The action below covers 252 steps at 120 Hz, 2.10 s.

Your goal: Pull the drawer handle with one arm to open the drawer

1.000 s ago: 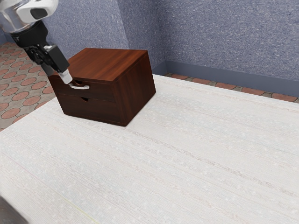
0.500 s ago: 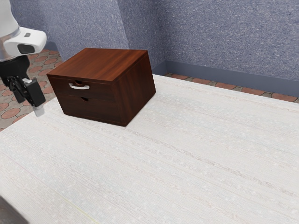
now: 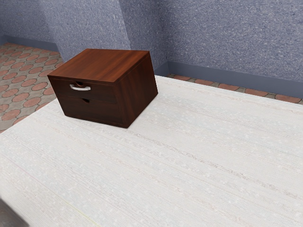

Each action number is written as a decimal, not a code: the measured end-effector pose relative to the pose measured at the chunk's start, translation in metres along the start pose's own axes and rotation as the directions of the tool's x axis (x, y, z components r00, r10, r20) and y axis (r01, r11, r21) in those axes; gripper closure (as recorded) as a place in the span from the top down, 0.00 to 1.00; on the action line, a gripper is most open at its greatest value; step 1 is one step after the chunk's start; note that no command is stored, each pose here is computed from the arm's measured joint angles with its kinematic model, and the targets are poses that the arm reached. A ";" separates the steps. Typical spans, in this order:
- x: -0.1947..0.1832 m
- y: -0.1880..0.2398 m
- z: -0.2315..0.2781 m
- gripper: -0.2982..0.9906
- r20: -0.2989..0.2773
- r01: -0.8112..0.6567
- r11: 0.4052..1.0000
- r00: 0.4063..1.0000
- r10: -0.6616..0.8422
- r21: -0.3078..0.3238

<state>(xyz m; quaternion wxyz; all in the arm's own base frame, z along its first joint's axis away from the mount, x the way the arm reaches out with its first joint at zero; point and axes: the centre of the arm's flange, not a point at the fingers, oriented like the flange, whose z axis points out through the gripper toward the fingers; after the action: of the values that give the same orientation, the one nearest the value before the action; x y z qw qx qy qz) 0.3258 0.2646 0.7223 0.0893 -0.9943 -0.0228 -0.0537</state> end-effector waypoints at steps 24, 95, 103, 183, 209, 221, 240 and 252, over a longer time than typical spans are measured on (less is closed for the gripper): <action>0.020 -0.021 0.021 0.77 -0.043 -0.081 0.996 0.996 0.083 0.047; 0.091 -0.056 0.065 0.77 -0.132 -0.269 0.946 0.947 0.294 0.179; 0.107 -0.062 0.072 0.77 -0.128 -0.280 0.942 0.944 0.305 0.184; 0.175 -0.098 0.110 0.77 -0.078 -0.428 0.877 0.888 0.453 0.219; 0.199 -0.086 0.120 0.77 -0.037 -0.525 0.816 0.835 0.549 0.243; 0.200 -0.086 0.120 0.77 -0.016 -0.564 0.785 0.810 0.586 0.255; 0.212 -0.086 0.148 0.77 0.025 -0.620 0.742 0.772 0.636 0.256; 0.222 -0.079 0.148 0.77 0.029 -0.651 0.709 0.742 0.670 0.271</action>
<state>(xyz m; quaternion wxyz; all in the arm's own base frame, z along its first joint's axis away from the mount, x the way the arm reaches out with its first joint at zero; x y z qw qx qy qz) 0.5575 0.3770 0.6158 0.2346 -0.9128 0.3304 -0.0501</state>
